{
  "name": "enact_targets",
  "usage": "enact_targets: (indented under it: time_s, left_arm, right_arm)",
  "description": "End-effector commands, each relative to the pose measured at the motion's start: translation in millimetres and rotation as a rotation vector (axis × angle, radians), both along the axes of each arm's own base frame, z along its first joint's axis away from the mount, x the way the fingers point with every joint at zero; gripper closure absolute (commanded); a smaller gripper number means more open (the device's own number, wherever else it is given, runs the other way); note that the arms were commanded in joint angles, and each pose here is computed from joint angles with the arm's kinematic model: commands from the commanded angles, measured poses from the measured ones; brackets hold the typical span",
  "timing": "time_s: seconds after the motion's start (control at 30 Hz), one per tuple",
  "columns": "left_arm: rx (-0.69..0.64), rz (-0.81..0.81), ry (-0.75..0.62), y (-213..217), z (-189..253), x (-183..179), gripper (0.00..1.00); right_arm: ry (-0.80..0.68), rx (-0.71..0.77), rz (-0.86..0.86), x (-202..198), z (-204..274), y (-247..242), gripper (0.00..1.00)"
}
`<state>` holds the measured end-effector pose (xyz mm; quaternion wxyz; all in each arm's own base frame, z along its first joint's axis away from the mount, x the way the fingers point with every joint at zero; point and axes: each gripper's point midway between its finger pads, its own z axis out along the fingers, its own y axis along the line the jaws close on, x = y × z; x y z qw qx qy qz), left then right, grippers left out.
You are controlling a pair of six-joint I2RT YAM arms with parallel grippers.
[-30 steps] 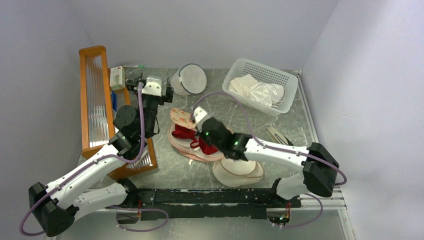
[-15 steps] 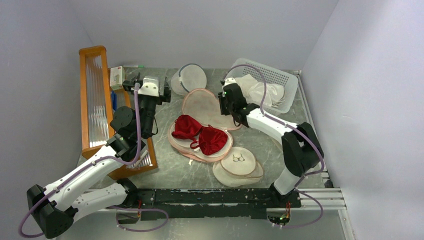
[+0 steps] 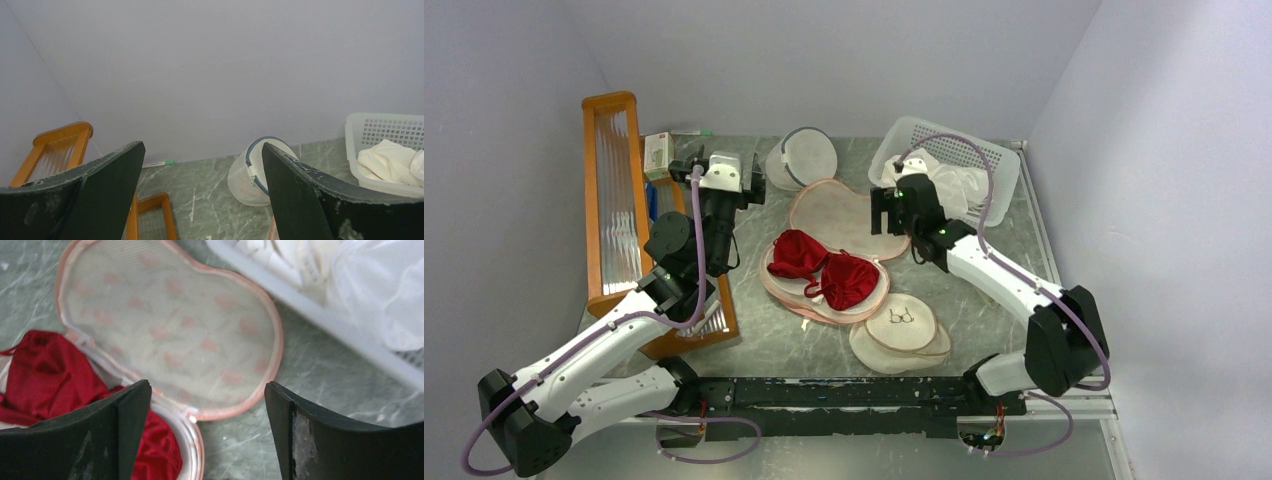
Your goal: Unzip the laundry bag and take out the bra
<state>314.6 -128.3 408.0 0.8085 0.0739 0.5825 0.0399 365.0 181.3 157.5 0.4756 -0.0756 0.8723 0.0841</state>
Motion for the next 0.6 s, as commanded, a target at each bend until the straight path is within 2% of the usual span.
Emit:
enact_targets:
  time_s: [0.0,0.13,0.27,0.37,0.43,0.5,0.57]
  left_arm:
    - [-0.016,0.005,-0.012,1.1,6.1,3.0,0.01]
    - [-0.004,0.001,0.002,-2.2,2.0,5.9,0.01]
    - [0.011,0.006,0.012,-4.1,-2.4,9.2,0.01]
    - [0.020,0.005,0.020,-5.8,-4.8,11.1,0.01]
    - [0.022,0.005,0.021,-6.3,-5.3,11.5,0.01]
    - [0.024,0.004,0.022,-6.9,-5.8,11.7,0.01]
    - [0.025,0.005,0.023,-6.7,-6.4,11.7,0.01]
  right_arm:
    - [0.098,0.180,0.157,-34.3,-17.2,30.0,0.13]
    - [0.194,0.310,0.392,-72.6,-30.5,69.4,0.12]
    - [0.161,0.194,0.469,-88.2,-31.1,93.8,0.11]
    - [0.153,0.074,0.470,-85.7,-31.4,110.6,0.11]
    - [0.157,0.058,0.472,-80.0,-33.7,121.2,0.10]
    - [0.153,0.096,0.420,-59.3,-29.3,128.4,0.04]
    - [0.191,0.177,0.407,-42.4,-33.7,135.1,0.03]
